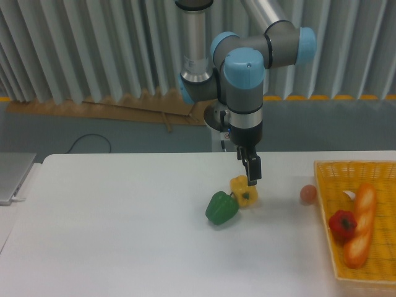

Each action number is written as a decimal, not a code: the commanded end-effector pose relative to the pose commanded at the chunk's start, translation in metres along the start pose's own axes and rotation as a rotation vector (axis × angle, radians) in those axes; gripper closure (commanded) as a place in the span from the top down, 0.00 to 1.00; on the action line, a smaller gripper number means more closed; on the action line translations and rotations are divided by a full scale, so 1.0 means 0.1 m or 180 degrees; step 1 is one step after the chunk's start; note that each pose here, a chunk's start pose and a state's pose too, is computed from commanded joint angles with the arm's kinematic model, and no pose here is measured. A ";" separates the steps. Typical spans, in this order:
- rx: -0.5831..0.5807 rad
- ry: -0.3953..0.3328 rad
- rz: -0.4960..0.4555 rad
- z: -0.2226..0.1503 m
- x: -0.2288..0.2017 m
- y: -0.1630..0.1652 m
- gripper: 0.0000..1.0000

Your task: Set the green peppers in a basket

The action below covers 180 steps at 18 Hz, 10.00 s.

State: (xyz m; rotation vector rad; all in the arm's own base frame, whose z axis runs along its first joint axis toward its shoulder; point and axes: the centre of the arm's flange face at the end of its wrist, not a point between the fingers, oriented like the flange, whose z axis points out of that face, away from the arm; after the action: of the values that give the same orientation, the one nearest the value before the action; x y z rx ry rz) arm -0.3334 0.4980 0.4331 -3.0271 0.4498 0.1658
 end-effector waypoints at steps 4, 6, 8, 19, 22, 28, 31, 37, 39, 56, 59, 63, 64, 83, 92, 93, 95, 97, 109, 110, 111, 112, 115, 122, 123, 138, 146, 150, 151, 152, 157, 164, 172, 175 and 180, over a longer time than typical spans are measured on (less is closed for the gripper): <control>-0.0047 -0.0005 0.0602 -0.02 -0.02 0.06 1.00; -0.0183 0.0029 0.1199 0.02 -0.01 0.12 1.00; -0.0289 0.0067 0.1399 0.02 -0.04 0.18 1.00; -0.0472 0.0081 0.1480 -0.10 -0.01 0.25 1.00; -0.0376 0.0085 0.1291 -0.08 0.01 0.21 1.00; -0.0337 0.0069 0.1264 -0.11 0.01 0.20 1.00; -0.0366 0.0030 0.1273 -0.16 -0.01 0.18 1.00; -0.0345 0.0007 0.1311 -0.23 -0.03 0.17 1.00; -0.0342 0.0022 0.1326 -0.22 -0.01 0.15 1.00; 0.0018 -0.0093 0.0036 -0.08 0.09 -0.11 1.00; -0.0020 -0.0046 0.0071 0.11 0.02 -0.10 1.00; -0.0094 0.0036 0.0316 0.38 -0.06 -0.02 1.00; -0.0103 0.0032 0.0317 0.42 -0.06 0.00 1.00; -0.0354 0.0086 0.0283 0.78 0.37 -0.35 1.00; -0.0394 0.0022 0.0327 0.96 0.54 -0.38 1.00; -0.0431 0.0017 0.0324 0.98 0.52 -0.37 1.00; -0.0609 -0.0026 0.0335 1.08 0.48 -0.33 1.00; -0.0651 -0.0027 0.0325 1.11 0.47 -0.30 1.00; -0.0836 -0.0126 0.0249 1.14 0.71 -0.34 1.00; -0.0854 -0.0132 0.0265 1.15 0.75 -0.36 1.00; -0.0858 -0.0123 0.0301 1.15 0.81 -0.39 1.00; -0.0880 -0.0114 0.0325 1.19 0.85 -0.42 1.00; -0.0921 -0.0138 0.0358 1.21 0.89 -0.45 1.00; -0.0859 -0.0236 0.0314 1.02 0.96 -0.51 1.00; -0.0874 -0.0223 0.0322 1.04 0.97 -0.49 1.00; -0.1052 -0.0169 0.0324 1.50 0.85 -0.47 1.00; -0.1121 -0.0189 0.0333 1.56 0.82 -0.47 1.00; -0.1168 -0.0207 0.0335 1.59 0.80 -0.47 0.69; -0.1172 -0.0210 0.0345 1.59 0.81 -0.47 0.68; -0.1175 -0.0205 0.0350 1.60 0.80 -0.48 0.66; -0.1143 -0.0250 0.0334 1.52 0.74 -0.50 0.48; -0.1075 -0.0305 0.0248 1.37 0.63 -0.50 0.47; -0.1104 -0.0317 0.0219 1.43 0.65 -0.49 1.00; -0.1158 -0.0333 0.0222 1.49 0.63 -0.51 1.00; -0.1171 -0.0325 0.0221 1.50 0.63 -0.50 1.00</control>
State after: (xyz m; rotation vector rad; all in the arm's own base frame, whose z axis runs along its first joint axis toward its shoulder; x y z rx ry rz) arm -0.2728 0.5416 0.2797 -3.3378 0.5728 0.4528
